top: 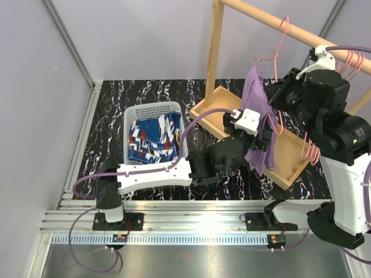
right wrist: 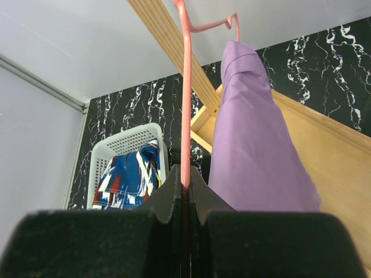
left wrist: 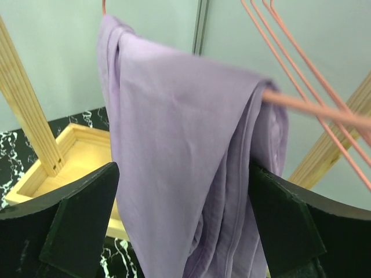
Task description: Remove the trousers from the hanger
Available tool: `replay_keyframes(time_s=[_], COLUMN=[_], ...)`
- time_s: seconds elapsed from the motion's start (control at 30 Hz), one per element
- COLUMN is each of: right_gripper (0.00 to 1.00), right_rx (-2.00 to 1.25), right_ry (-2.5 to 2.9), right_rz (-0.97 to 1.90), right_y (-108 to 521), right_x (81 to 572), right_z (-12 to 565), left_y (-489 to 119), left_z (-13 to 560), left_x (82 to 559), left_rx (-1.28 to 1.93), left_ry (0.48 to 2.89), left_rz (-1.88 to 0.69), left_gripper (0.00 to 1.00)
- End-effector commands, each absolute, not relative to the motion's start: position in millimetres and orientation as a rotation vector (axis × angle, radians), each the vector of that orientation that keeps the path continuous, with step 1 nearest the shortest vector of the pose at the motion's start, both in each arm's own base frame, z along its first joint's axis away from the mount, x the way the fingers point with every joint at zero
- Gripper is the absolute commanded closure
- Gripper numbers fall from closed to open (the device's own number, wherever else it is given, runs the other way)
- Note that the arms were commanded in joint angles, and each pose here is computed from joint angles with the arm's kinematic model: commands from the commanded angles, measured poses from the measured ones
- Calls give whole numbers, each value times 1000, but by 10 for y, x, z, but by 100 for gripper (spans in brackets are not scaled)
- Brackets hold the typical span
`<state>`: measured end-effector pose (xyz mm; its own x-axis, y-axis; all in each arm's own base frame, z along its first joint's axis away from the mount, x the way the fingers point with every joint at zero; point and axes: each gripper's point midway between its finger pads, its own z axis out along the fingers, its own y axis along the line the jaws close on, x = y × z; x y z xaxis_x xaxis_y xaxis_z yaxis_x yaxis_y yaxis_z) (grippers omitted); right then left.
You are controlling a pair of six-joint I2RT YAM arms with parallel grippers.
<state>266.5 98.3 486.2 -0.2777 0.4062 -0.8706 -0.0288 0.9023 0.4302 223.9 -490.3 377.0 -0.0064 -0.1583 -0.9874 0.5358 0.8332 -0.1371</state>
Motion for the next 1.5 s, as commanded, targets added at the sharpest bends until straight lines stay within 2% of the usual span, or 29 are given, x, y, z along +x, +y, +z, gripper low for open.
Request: replay_keyframes(time_s=[0.0,0.27,0.37,0.43,0.6,0.7,0.73,0.8,0.97,1.13,1.27,1.47], right_gripper=[100,100,100,100,100,100,100,100,100,100,100,100], right_rx=[299,267,263,263,254,253,252,256,236,198,181,219], right_ry=[1676,1700,1701,1694,1690,1690,1687,1686,1678,1720,1822,1855], right_rz=[501,523,520,522,539,539,535,515,480,514,588,638], right_y=[1038,1141,1143,1137,1165,1164,1153,1130,1056,1136,1329,1348], right_x=[2677,2623,2608,2597,2580,2576,2571,2586,2541,2488,2476,2387], right_z=[5213,5152,5150,5174,5198,5193,5202,5189,5128,4783,4257,3971], left_y=[-4914,-4896,-4901,-4901,-4886,-4899,-4898,-4840,-4632,-4249,-3971,-3676], left_z=[4104,4180,4218,4234,4276,4279,4266,4325,4428,4816,5104,5439], left_x=[2302,2411,2411,2404,2389,2373,2363,2363,2337,2335,2335,2307], left_rx=[256,273,308,321,339,359,364,349,309,202,126,80], left_ry=[1425,1393,1371,1362,1342,1334,1333,1327,1318,1275,1230,1181], left_rz=[-615,-618,-606,-609,-618,-621,-620,-624,-625,-617,-608,-586], left_gripper=[8,19,32,43,57,71,89,100,100,100,100,100])
